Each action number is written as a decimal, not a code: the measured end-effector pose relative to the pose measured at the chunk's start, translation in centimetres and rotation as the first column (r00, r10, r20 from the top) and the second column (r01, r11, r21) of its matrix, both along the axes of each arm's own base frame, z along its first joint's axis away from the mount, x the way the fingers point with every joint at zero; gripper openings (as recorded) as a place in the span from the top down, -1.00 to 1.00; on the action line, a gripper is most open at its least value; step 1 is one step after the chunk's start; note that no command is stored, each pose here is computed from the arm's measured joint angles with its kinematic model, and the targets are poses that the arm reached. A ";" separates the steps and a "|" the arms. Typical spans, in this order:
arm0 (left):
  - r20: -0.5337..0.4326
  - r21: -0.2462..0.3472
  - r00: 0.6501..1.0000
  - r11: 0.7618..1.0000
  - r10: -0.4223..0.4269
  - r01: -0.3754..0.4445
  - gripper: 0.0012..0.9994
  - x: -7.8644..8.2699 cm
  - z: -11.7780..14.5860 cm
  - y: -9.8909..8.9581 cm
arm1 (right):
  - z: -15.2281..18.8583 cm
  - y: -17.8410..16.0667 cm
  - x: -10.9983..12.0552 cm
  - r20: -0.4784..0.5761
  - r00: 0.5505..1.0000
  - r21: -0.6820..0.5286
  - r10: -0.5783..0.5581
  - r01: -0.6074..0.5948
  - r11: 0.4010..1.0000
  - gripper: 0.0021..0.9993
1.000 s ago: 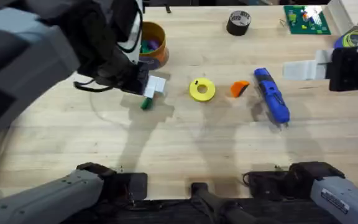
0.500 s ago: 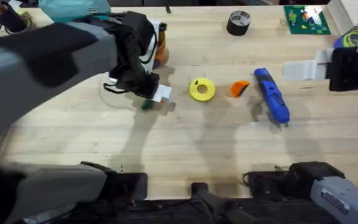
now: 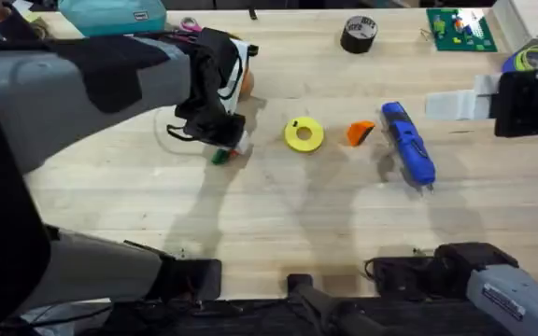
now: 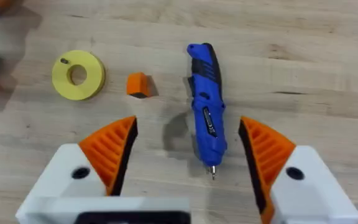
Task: Pick up the gripper from the table and insert it into the empty holder that is missing its gripper. Then pick up a screw, insert it into the mounting hole, and use the screwdriver to tighten it. Finally, clean up the table by picking up the vegetable and placing it into the bucket.
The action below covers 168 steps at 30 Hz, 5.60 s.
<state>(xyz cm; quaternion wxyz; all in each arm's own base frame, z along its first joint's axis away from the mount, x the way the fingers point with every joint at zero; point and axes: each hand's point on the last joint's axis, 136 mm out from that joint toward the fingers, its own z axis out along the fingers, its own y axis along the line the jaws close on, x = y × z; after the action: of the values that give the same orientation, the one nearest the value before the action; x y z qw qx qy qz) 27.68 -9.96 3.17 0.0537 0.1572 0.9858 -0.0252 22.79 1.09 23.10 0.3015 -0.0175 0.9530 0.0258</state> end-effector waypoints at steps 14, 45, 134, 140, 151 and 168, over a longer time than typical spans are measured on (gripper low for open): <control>-0.001 -0.002 1.000 1.000 -0.009 0.009 0.99 -0.1 0.0 -0.2 | 0.0 0.0 0.0 0.000 1.000 0.000 0.000 0.000 1.000 -0.99; 0.584 -0.200 0.807 0.979 0.092 0.033 0.99 -3.7 19.5 1.6 | 0.0 0.0 0.0 0.000 1.000 0.004 -0.005 0.005 1.000 -0.99; 0.955 -0.290 0.069 0.957 0.288 0.025 -0.97 -2.7 19.9 8.3 | 0.0 0.0 0.0 -0.001 1.000 0.004 -0.005 0.005 1.000 -0.99; 0.956 -0.290 0.048 0.956 0.288 0.042 -0.97 -3.3 20.0 8.1 | 0.0 0.0 0.0 -0.001 1.000 0.004 -0.005 0.005 1.000 -0.99; 0.955 -0.287 0.106 0.952 0.276 0.110 -0.97 -3.5 16.9 6.7 | 0.0 0.0 0.0 -0.001 1.000 0.004 -0.005 0.005 1.000 -0.99; 0.935 -0.308 0.259 0.917 0.243 0.253 -0.97 -4.2 12.9 3.6 | 0.0 0.0 0.0 -0.001 1.000 0.004 -0.005 0.005 1.000 -0.99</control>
<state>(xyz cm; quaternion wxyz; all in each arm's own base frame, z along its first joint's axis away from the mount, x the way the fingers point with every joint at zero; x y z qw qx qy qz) 23.51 -6.32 16.10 0.6730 0.1281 0.7178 -0.1244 22.78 1.09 23.10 0.3012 -0.0144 0.9531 0.0268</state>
